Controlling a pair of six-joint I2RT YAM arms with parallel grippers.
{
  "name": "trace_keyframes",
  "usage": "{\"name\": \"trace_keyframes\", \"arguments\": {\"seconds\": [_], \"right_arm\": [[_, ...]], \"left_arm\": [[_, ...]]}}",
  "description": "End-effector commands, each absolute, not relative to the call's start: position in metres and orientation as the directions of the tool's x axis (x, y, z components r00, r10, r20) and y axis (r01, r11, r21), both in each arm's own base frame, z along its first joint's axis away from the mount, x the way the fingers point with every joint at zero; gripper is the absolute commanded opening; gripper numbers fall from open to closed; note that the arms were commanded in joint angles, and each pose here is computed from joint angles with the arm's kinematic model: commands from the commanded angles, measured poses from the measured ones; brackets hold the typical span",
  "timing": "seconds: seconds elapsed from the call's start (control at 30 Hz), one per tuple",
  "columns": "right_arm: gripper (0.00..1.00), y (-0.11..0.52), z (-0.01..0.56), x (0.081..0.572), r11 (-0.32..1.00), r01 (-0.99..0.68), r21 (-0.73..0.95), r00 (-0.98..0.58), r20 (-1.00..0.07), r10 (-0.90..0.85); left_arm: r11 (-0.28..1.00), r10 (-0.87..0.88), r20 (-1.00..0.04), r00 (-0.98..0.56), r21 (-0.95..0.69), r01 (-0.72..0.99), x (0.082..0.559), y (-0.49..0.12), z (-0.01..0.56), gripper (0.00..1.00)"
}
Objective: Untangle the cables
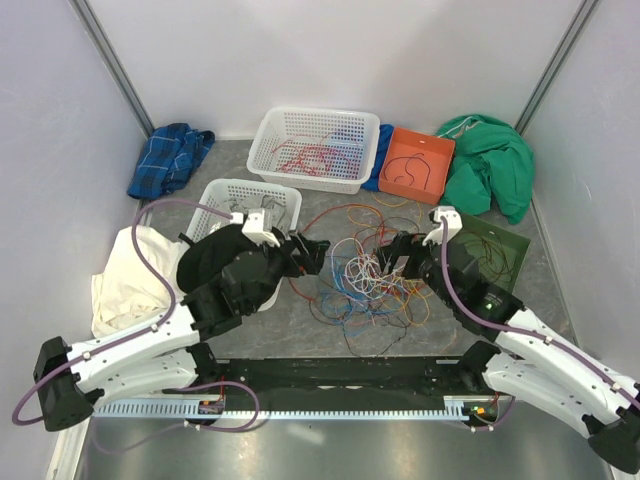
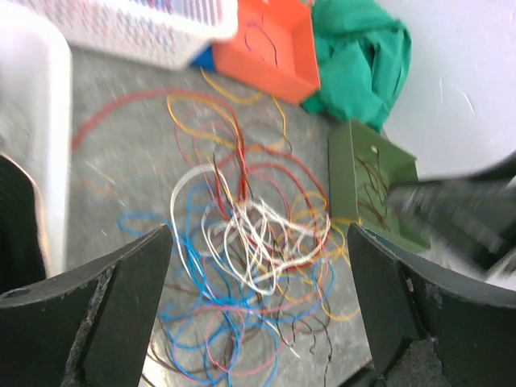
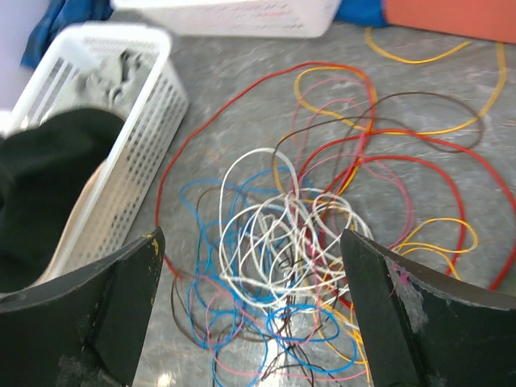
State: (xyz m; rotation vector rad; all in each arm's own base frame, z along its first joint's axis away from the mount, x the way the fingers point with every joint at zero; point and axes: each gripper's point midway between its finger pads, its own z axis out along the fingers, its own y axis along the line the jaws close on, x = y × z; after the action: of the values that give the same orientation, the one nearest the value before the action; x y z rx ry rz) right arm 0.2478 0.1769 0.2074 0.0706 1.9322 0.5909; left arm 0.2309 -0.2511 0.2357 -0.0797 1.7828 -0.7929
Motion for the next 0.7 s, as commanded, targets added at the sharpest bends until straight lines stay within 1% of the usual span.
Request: {"name": "trace_keyframes", "arguments": {"seconds": [0.0, 0.03, 0.13, 0.2, 0.4, 0.57, 0.67], "right_arm": [[0.98, 0.187, 0.219, 0.238, 0.859, -0.339, 0.384, -0.357, -0.897, 0.260], [0.98, 0.189, 0.220, 0.236, 0.855, -0.361, 0.374, -0.343, -0.905, 0.251], [0.98, 0.190, 0.228, 0.237, 0.862, -0.381, 0.334, -0.304, -0.926, 0.225], [0.98, 0.189, 0.228, 0.240, 0.874, -0.375, 0.308, -0.294, -0.934, 0.203], [0.98, 0.187, 0.227, 0.246, 0.883, -0.328, 0.337, -0.287, -0.926, 0.246], [0.98, 0.189, 0.229, 0.246, 0.875, -0.340, 0.343, -0.286, -0.925, 0.252], [0.98, 0.192, 0.230, 0.245, 0.870, -0.344, 0.353, -0.291, -0.921, 0.259]], "left_arm": [[0.850, -0.315, -0.895, -0.315, -0.414, 0.325, 0.240, -0.233, 0.262, 0.98], [0.849, -0.318, -0.894, -0.315, -0.416, 0.325, 0.241, -0.233, 0.271, 0.98], [0.833, -0.277, -0.878, -0.389, -0.422, 0.358, 0.235, -0.241, 0.265, 1.00], [0.829, -0.279, -0.858, -0.431, -0.442, 0.343, 0.234, -0.241, 0.259, 1.00], [0.821, -0.348, -0.813, -0.467, -0.505, 0.267, 0.232, -0.237, 0.252, 1.00], [0.829, -0.311, -0.788, -0.531, -0.498, 0.253, 0.229, -0.245, 0.236, 1.00], [0.819, -0.318, -0.760, -0.566, -0.521, 0.240, 0.227, -0.251, 0.229, 1.00]]}}
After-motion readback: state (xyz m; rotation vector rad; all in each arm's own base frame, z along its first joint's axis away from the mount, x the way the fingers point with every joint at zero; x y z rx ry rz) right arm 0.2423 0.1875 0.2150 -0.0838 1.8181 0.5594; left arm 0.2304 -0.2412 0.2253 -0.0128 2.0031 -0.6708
